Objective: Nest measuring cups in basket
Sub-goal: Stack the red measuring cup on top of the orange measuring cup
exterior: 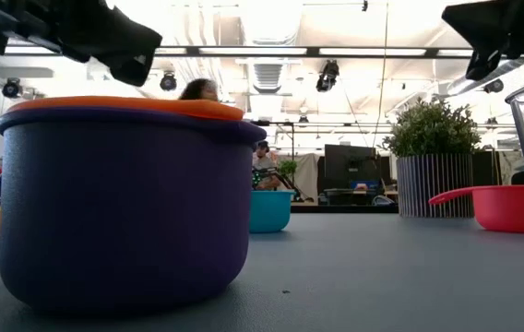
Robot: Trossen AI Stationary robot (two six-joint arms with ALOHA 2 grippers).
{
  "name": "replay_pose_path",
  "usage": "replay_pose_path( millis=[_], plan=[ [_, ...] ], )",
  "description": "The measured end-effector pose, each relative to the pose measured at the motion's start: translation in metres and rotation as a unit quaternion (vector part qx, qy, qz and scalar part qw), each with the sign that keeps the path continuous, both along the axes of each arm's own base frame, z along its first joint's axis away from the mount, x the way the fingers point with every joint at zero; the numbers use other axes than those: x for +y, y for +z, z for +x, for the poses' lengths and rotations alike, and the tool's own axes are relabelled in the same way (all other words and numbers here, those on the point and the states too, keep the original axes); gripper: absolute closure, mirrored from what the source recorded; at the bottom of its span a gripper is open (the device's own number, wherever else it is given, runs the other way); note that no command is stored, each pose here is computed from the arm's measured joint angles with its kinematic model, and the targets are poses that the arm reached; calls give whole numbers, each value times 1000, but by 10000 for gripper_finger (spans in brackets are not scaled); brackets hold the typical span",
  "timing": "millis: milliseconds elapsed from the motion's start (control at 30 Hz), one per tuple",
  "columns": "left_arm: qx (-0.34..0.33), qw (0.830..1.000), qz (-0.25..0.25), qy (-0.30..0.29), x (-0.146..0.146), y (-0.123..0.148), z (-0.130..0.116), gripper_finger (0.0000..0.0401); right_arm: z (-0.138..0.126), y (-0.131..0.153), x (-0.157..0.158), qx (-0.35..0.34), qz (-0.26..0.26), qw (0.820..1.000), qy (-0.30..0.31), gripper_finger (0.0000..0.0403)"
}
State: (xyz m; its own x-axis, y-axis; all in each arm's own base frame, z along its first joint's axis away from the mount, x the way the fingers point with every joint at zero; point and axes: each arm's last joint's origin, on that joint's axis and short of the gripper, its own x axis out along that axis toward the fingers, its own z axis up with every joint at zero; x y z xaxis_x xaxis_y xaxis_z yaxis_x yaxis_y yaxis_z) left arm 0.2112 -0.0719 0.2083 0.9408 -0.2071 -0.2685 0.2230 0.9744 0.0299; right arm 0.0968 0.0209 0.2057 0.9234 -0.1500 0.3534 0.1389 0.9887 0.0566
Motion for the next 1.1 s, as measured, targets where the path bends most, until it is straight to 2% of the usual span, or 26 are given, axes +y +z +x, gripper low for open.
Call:
replay_pose_path(
  millis=[167, 267, 333, 400, 567, 667, 833, 933, 1033, 1100],
  plan=[
    [79, 997, 12, 1, -5, 4, 13, 371, 0, 1, 0, -12, 63, 998, 24, 390],
    [88, 996, 19, -1, -9, 10, 23, 344, 4, 8, 1, 25, 83, 996, 33, 390],
    [73, 997, 14, -4, -13, 19, 31, 328, 7, 18, 2, 71, 100, 992, 33, 390],
    [52, 998, 17, -12, -18, 30, 37, 318, 12, 27, 3, 132, 116, 984, 8, 390],
    [33, 998, 50, -36, -26, 40, 42, 313, 41, 38, 11, 291, 111, 949, -54, 390],
    [33, 998, 50, -36, -25, 38, 39, 313, 54, 47, 16, 371, 113, 919, -76, 390],
    [38, 998, 31, -34, -23, 25, 27, 313, 69, 48, 21, 492, 151, 845, -144, 390],
    [29, 999, 25, -34, -20, 20, 18, 315, 76, 39, 28, 554, 157, 799, -173, 390],
    [25, 999, 16, -26, -15, 18, 6, 317, 84, 34, 36, 585, 168, 774, -176, 390],
    [16, 1000, 8, -19, -12, 18, -1, 317, 87, 26, 41, 613, 177, 750, -175, 390]
  ],
)
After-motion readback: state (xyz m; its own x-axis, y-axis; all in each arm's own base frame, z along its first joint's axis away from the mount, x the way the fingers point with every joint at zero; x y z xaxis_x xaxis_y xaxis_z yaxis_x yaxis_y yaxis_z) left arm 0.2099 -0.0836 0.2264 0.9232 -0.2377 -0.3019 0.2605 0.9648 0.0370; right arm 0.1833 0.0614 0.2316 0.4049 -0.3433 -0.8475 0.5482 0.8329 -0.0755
